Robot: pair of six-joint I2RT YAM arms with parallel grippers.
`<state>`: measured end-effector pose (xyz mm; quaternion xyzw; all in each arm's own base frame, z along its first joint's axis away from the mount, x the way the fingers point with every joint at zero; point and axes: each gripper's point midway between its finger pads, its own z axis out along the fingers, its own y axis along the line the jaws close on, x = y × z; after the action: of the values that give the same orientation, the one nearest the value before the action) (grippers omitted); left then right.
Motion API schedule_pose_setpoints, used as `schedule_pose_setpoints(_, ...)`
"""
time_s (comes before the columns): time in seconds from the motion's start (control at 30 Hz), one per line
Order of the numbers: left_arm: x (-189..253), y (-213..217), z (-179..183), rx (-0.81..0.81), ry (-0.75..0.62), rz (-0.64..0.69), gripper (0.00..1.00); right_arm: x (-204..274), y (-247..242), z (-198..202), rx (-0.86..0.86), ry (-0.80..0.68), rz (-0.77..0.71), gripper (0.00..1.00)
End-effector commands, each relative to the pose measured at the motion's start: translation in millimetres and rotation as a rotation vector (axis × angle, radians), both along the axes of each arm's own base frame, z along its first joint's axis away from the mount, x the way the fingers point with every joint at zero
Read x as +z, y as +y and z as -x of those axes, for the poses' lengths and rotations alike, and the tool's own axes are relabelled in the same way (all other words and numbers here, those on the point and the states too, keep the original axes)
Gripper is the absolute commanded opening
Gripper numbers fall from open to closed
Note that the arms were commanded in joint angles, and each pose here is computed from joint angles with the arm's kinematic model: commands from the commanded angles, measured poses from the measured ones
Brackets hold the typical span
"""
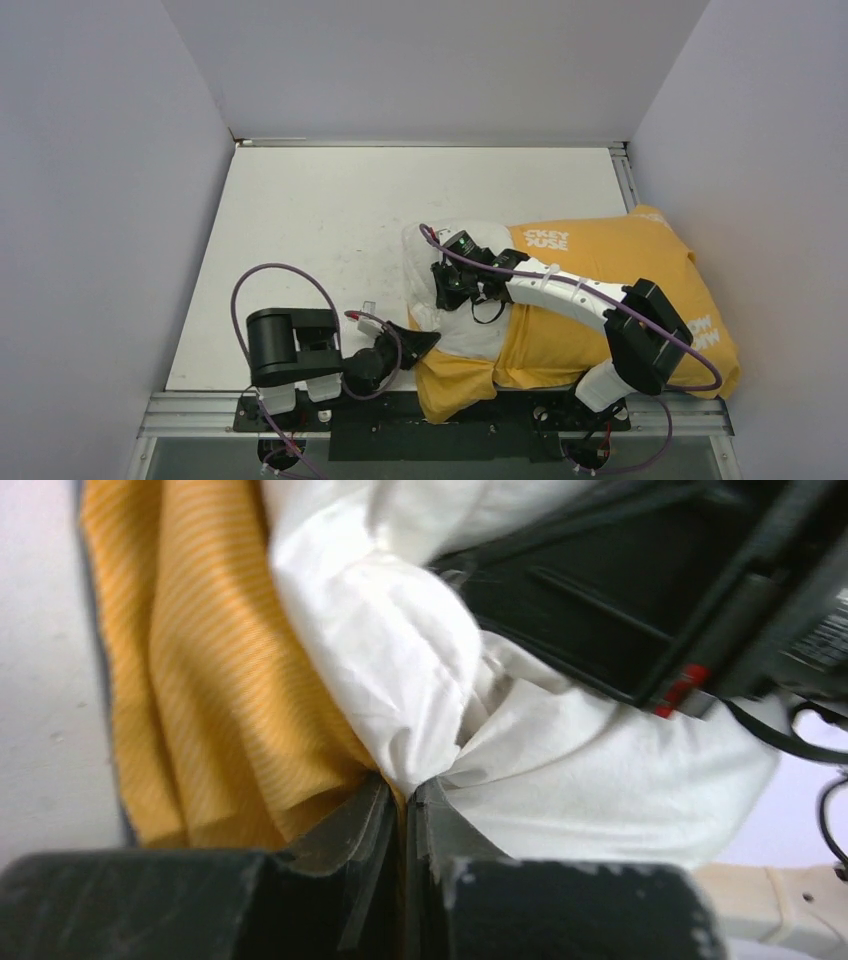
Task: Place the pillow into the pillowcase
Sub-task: Stuff the pillow into the pillowcase.
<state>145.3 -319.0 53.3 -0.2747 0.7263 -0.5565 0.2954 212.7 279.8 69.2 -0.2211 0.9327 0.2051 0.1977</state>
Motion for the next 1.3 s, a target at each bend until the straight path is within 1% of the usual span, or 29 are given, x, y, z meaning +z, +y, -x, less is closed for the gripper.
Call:
schedule_pose_setpoints(0.0,57,25,-20,0.108,-0.239,-0.015,0.0,-8,-40,3,-0.059,0.019,0.127,0.05)
schedule_pose_setpoints(0.07,69,28,-22,0.119,-0.256,-0.033,0.0,-7,-41,3,-0.059,0.018,0.127,0.05)
schedule_pose_setpoints(0.1,81,30,-23,0.125,-0.266,-0.026,0.0,-7,-41,3,-0.06,0.018,0.126,0.05)
schedule_pose_setpoints(0.13,84,31,-24,0.125,-0.27,-0.065,0.0,-7,-41,3,-0.06,0.018,0.13,0.05)
schedule_pose_setpoints(0.2,75,37,-26,0.135,-0.206,-0.222,0.0,-7,-44,2,-0.064,0.016,0.139,0.05)
schedule_pose_setpoints(0.23,82,43,-27,0.153,-0.182,-0.273,0.0,-8,-46,0,-0.069,0.012,0.148,0.05)
schedule_pose_setpoints(0.3,86,70,-29,0.212,-0.141,-0.375,0.0,-10,-51,-2,-0.083,0.012,0.161,0.05)
schedule_pose_setpoints(0.37,96,92,-30,0.249,-0.154,-0.392,0.0,-12,-53,-3,-0.092,0.016,0.162,0.05)
schedule_pose_setpoints(0.5,110,119,-29,0.277,-0.16,-0.398,0.0,-14,-60,-7,-0.108,0.008,0.194,0.05)
schedule_pose_setpoints(0.57,113,128,-29,0.279,-0.154,-0.439,0.0,-17,-65,-7,-0.116,0.007,0.214,0.05)
schedule_pose_setpoints(0.7,121,136,-32,0.259,-0.159,-0.57,0.0,-25,-74,-7,-0.128,0.014,0.268,0.05)
schedule_pose_setpoints(0.77,124,137,-34,0.247,-0.169,-0.614,0.0,-28,-78,-6,-0.134,0.016,0.295,0.05)
schedule_pose_setpoints(0.83,134,128,-36,0.207,-0.222,-0.59,0.0,-28,-79,-5,-0.132,0.017,0.297,0.05)
schedule_pose_setpoints(0.87,140,122,-38,0.191,-0.248,-0.548,0.0,-26,-77,-5,-0.131,0.014,0.281,0.05)
schedule_pose_setpoints(0.93,140,116,-40,0.169,-0.252,-0.49,0.0,-21,-72,-6,-0.123,0.008,0.249,0.05)
schedule_pose_setpoints(1.0,134,111,-42,0.134,-0.227,-0.472,0.01,-15,-67,-7,-0.116,0.003,0.221,0.05)
schedule_pose_setpoints(1.1,121,97,-42,0.049,-0.197,-0.469,0.2,-5,-58,-8,-0.103,-0.01,0.173,0.05)
schedule_pose_setpoints(1.17,110,83,-38,-0.028,-0.178,-0.47,0.44,2,-53,-9,-0.096,-0.018,0.139,0.05)
schedule_pose_setpoints(1.2,104,77,-37,-0.058,-0.162,-0.471,0.55,6,-50,-9,-0.093,-0.023,0.122,0.07)
schedule_pose_setpoints(1.23,99,71,-37,-0.085,-0.152,-0.468,0.63,11,-48,-9,-0.09,-0.031,0.101,0.09)
schedule_pose_setpoints(1.27,93,64,-34,-0.126,-0.141,-0.459,0.67,17,-45,-10,-0.088,-0.042,0.076,0.15)
